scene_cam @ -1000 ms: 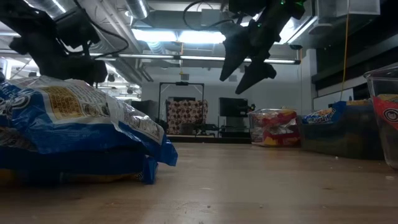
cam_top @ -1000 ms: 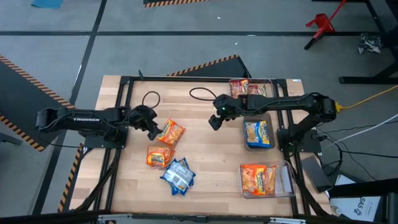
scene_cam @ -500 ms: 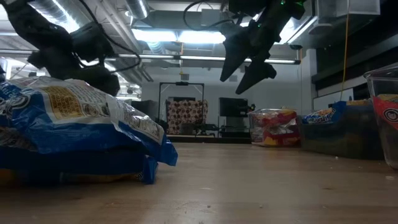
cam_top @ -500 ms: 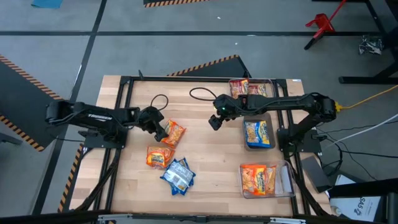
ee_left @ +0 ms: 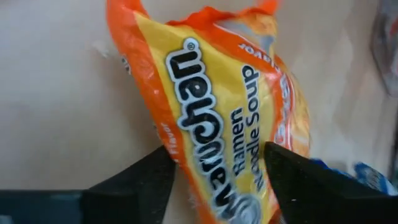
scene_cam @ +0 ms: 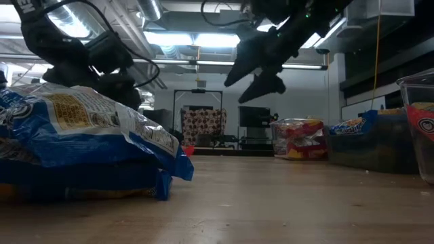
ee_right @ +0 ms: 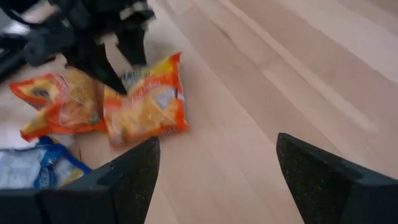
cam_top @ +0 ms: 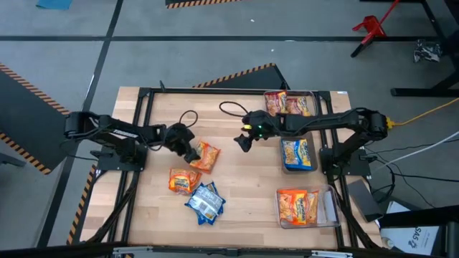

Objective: Sort Maruchan noodles
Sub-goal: Put the orange noodle pack into the bottom transparent bin

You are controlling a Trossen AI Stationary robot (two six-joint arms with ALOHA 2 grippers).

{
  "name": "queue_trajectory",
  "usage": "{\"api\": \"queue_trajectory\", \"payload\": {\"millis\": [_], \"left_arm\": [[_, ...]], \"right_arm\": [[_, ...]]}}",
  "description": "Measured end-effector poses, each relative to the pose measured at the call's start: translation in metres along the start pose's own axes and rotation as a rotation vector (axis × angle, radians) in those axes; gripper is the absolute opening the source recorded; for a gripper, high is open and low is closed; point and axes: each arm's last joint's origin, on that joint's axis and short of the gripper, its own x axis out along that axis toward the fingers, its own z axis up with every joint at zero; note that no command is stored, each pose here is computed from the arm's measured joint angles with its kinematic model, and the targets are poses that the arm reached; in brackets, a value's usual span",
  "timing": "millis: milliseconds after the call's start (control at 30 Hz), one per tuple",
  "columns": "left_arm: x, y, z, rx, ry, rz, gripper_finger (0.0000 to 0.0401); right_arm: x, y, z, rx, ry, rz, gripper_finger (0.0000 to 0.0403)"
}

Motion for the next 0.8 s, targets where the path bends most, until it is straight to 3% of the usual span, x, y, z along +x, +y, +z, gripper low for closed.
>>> {"api": "queue_trajectory", "payload": {"millis": [267, 533, 633, 800], "left_arm": [[0.007, -0.002, -0.005, 0.013, 0.032, -0.013, 0.0139], [0.011, -0.008, -0.001, 0.000, -0.034, -0.042, 0.0021], [0.011, -0.008, 0.000, -0.008, -0.054, -0.032, 0.0010], [0.010, -0.008, 0.002, -0.031, -0.089, -0.024, 0.0006]], "right_arm": [[0.005, -0.005, -0.010, 0.035, -0.005, 0.011, 0.0303], [0.018, -0.009, -0.021, 0.103, 0.035, 0.020, 0.0303], [0.030, -0.014, -0.031, 0.212, 0.075, -0.008, 0.0303], [0.057, -0.011, -0.034, 0.367, 0.065, 0.109, 0.0303]]}}
